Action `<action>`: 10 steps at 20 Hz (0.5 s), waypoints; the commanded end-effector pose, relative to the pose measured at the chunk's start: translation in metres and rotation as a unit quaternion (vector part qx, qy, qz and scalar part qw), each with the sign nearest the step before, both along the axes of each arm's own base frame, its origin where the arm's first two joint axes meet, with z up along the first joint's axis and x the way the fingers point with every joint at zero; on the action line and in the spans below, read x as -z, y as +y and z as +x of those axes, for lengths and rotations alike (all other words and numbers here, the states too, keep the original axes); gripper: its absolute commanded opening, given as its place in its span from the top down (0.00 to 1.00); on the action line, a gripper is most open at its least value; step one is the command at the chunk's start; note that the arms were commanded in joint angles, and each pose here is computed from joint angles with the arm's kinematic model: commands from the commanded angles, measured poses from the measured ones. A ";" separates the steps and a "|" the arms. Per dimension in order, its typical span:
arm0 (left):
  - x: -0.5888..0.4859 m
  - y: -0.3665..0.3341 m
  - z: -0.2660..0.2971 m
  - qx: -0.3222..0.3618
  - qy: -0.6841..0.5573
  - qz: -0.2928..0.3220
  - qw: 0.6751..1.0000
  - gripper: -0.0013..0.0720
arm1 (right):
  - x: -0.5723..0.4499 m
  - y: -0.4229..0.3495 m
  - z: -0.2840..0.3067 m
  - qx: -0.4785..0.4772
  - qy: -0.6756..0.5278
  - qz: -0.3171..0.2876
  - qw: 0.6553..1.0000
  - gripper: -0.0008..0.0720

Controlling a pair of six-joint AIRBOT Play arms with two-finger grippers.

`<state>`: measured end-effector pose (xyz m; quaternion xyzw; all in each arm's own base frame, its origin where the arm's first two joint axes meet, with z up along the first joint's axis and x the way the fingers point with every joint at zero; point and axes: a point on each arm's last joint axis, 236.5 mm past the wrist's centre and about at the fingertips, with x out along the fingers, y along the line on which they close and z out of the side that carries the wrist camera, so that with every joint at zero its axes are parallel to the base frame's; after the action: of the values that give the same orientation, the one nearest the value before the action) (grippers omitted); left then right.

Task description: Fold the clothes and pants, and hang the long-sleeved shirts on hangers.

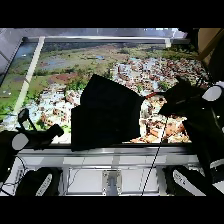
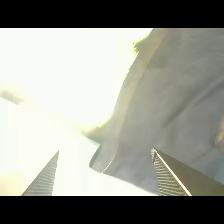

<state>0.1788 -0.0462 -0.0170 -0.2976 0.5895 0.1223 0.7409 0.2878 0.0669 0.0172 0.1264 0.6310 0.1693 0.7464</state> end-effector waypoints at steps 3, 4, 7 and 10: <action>0.051 -0.021 -0.028 0.016 0.058 -0.113 0.992 0.18 | 0.040 0.066 -0.020 0.011 0.154 0.200 0.968 0.27; 0.056 -0.026 -0.028 0.032 0.066 -0.130 0.989 0.18 | 0.040 0.077 -0.024 0.000 0.180 0.236 0.955 0.27; 0.070 -0.047 -0.026 0.078 0.096 -0.190 0.974 0.18 | 0.044 0.086 -0.033 -0.020 0.216 0.275 0.937 0.27; 0.089 -0.056 -0.024 0.088 0.126 -0.225 0.962 0.18 | 0.040 0.073 -0.030 -0.016 0.202 0.276 0.940 0.27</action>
<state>0.1505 -0.0878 -0.0923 -0.3691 0.7032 0.0023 0.6077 0.2586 0.1402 -0.0281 0.3284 0.7063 0.2986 0.5515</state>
